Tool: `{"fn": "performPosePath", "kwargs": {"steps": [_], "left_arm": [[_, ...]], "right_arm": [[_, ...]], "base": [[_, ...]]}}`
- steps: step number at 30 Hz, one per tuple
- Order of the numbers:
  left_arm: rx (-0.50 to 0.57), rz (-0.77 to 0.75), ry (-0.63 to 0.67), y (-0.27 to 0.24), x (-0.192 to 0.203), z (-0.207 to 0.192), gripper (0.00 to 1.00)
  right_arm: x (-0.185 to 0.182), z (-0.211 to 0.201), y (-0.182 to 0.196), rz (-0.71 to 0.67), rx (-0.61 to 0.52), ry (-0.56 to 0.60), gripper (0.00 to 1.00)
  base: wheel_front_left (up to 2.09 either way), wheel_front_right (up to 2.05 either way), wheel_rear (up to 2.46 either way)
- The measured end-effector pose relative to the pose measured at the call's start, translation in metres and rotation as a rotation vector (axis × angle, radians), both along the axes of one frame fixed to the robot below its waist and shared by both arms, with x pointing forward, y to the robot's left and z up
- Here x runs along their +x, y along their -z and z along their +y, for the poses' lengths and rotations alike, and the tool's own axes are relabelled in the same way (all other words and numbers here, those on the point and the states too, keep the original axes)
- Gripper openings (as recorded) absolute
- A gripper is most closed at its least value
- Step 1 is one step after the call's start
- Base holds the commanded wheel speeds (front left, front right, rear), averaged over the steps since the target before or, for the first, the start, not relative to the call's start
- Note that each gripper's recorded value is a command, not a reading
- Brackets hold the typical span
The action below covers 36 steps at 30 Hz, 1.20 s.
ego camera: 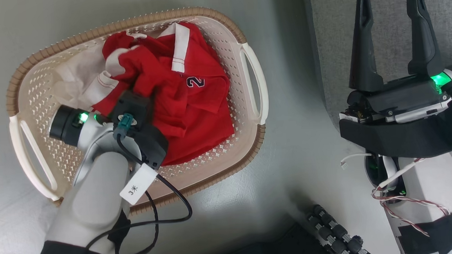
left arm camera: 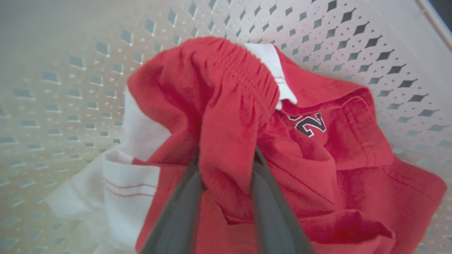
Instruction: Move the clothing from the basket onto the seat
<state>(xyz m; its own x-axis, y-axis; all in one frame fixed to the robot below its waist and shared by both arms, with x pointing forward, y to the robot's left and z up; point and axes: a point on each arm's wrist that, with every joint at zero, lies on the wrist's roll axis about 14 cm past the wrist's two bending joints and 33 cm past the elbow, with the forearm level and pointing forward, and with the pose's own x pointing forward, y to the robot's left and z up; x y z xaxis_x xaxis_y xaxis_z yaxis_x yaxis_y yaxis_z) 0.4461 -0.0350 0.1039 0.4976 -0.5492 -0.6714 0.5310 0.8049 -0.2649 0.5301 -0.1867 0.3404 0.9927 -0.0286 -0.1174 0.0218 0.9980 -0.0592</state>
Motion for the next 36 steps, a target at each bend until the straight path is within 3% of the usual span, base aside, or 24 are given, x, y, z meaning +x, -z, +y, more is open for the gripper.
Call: {"fn": "performPosePath", "kwargs": {"steps": [1, 18, 27, 36], "left_arm": [[-0.001, -0.006, -0.005, 0.000, 0.002, 0.000, 0.00], [-0.051, -0.098, 0.002, -0.038, 0.021, 0.001, 0.00], [-0.081, -0.189, 0.057, -0.086, 0.029, -0.002, 0.00], [-0.115, -0.385, 0.088, -0.166, 0.057, -0.004, 0.00]], "right_arm": [[0.000, 0.000, 0.002, 0.005, 0.000, 0.000, 1.00], [-0.001, -0.001, 0.005, 0.044, 0.000, 0.011, 1.00], [-0.006, -0.003, -0.005, 0.058, 0.009, 0.023, 1.00], [-0.008, 0.005, -0.028, 0.045, 0.030, -0.011, 1.00]], "base": [[0.00, 0.00, 0.00], [0.00, 0.00, 0.00], [0.00, 0.00, 0.00], [0.00, 0.00, 0.00]]}}
